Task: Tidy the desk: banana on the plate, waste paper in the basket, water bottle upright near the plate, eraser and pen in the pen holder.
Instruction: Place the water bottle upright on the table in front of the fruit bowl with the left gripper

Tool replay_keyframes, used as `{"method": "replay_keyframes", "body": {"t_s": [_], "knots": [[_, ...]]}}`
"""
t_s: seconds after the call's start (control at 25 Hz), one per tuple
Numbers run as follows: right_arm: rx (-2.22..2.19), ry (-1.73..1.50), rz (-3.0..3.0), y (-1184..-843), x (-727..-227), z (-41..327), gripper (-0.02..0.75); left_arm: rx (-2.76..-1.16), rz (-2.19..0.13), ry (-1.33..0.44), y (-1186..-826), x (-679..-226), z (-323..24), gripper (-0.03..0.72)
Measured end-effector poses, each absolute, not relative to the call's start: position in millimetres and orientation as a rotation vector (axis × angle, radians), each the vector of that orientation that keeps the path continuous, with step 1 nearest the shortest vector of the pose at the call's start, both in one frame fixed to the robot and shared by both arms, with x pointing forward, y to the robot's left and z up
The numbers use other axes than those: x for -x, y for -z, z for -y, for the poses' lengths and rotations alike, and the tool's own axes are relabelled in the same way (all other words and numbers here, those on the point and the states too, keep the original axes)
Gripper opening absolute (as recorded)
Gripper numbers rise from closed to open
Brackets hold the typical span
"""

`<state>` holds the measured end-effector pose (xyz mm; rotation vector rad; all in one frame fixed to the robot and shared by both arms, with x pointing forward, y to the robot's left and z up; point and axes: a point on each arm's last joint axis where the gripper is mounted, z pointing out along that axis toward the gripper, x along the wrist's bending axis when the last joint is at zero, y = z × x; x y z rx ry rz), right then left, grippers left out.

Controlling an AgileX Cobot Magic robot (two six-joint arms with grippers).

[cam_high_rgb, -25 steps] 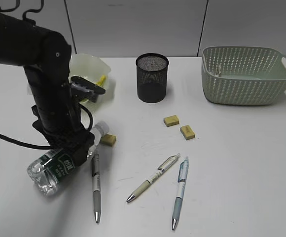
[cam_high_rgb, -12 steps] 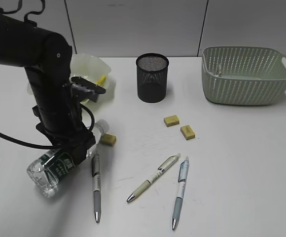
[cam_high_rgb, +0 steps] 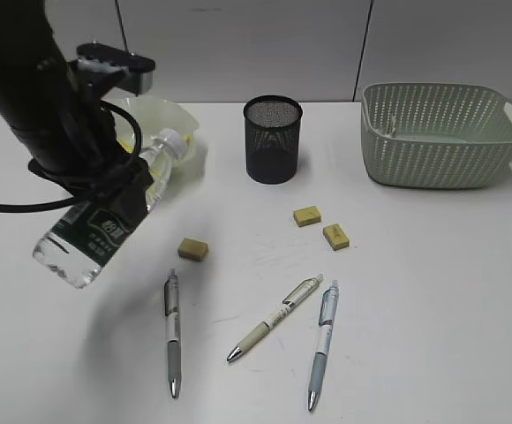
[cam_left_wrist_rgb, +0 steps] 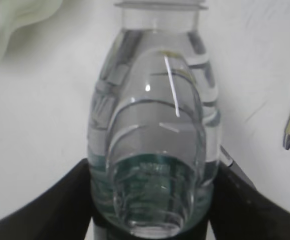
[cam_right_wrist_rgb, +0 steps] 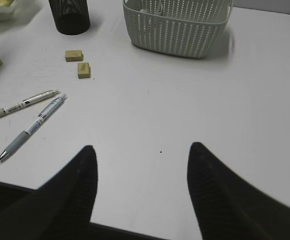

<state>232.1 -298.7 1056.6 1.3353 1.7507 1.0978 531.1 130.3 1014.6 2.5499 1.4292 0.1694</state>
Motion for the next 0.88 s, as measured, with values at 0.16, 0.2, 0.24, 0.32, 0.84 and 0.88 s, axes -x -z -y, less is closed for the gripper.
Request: {"method": "replay_keyframes", "body": {"t_s": [0.16, 0.2, 0.24, 0.32, 0.84, 0.88], "knots": [[-1.335, -1.098, -1.751, -1056.6, -232.1, 298.7, 0.456, -2.424, -1.412, -0.248, -1038.3, -503.4, -146.5, 0.489], [-1.335, -1.098, -1.751, -1056.6, -232.1, 298.7, 0.456, -2.372, -1.398, -0.28, -1044.0, -495.6, -151.0, 0.489], [-1.335, -1.098, -1.751, -1056.6, -232.1, 298.7, 0.456, -2.327, -1.391, -0.303, -1043.8, -487.9, -155.6, 0.489], [-1.335, -1.098, -1.751, -1056.6, -232.1, 298.7, 0.456, -2.213, -1.364, -0.36, -1043.7, -469.0, -166.7, 0.489], [-1.335, -1.098, -1.751, -1056.6, -232.1, 298.7, 0.456, -1.483, -1.247, -0.62, -967.0, -405.7, -215.7, 0.489], [-1.335, -1.098, -1.751, -1056.6, -232.1, 298.7, 0.456, -1.476, -1.244, -0.638, -962.5, -406.9, -216.2, 0.489]]}}
